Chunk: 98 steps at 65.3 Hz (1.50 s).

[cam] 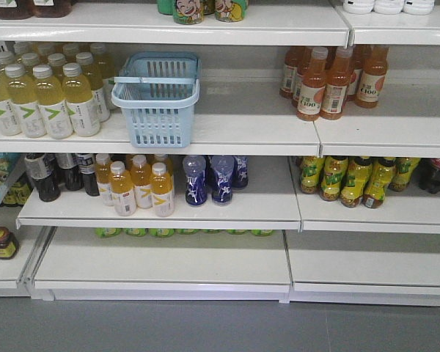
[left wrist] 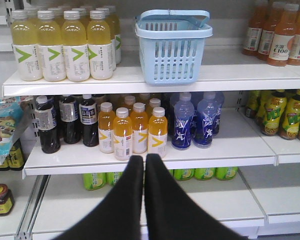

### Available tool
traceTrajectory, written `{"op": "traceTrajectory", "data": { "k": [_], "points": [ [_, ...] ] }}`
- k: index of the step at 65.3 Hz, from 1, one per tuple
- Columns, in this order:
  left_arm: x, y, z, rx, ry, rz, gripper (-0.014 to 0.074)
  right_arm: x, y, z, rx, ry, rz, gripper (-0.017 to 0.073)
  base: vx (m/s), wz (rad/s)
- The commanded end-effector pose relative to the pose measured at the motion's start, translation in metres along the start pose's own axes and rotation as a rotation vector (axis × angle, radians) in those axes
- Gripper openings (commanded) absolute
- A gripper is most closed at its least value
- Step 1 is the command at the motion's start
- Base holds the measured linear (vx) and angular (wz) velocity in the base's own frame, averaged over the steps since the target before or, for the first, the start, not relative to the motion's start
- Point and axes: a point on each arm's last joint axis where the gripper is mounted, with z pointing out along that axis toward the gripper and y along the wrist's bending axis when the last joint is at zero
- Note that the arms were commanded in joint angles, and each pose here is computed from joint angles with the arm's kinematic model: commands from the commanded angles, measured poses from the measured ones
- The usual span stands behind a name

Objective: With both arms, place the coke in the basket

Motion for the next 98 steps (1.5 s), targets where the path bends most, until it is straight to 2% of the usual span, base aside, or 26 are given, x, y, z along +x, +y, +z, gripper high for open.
{"op": "traceTrajectory", "data": {
  "k": [1, 44, 92, 98],
  "points": [
    [-0.0074, -0.001, -0.0017, 0.013, -0.088, -0.02, -0.0006, -0.0036, 0.0007, -0.0007, -0.006, -0.076, -0.021, -0.0006, 0.28, -0.09],
    [-0.0074, -0.001, -0.0017, 0.013, -0.088, -0.02, -0.0006, -0.0036, 0.0007, -0.0007, -0.006, -0.076, -0.021, -0.0006, 0.23, -0.03],
    [-0.0074, -0.001, -0.0017, 0.013, -0.088, -0.02, -0.0006, -0.0036, 0.0007, -0.0007, -0.006, -0.076, -0.021, -0.0006, 0.03, 0.01],
    [-0.0074, -0.0008, -0.0017, 0.01, -0.088, 0.003, -0.0006, -0.0036, 0.0007, -0.0007, -0.006, -0.076, -0.021, -0.0006, 0.0, 0.0]
  ]
}}
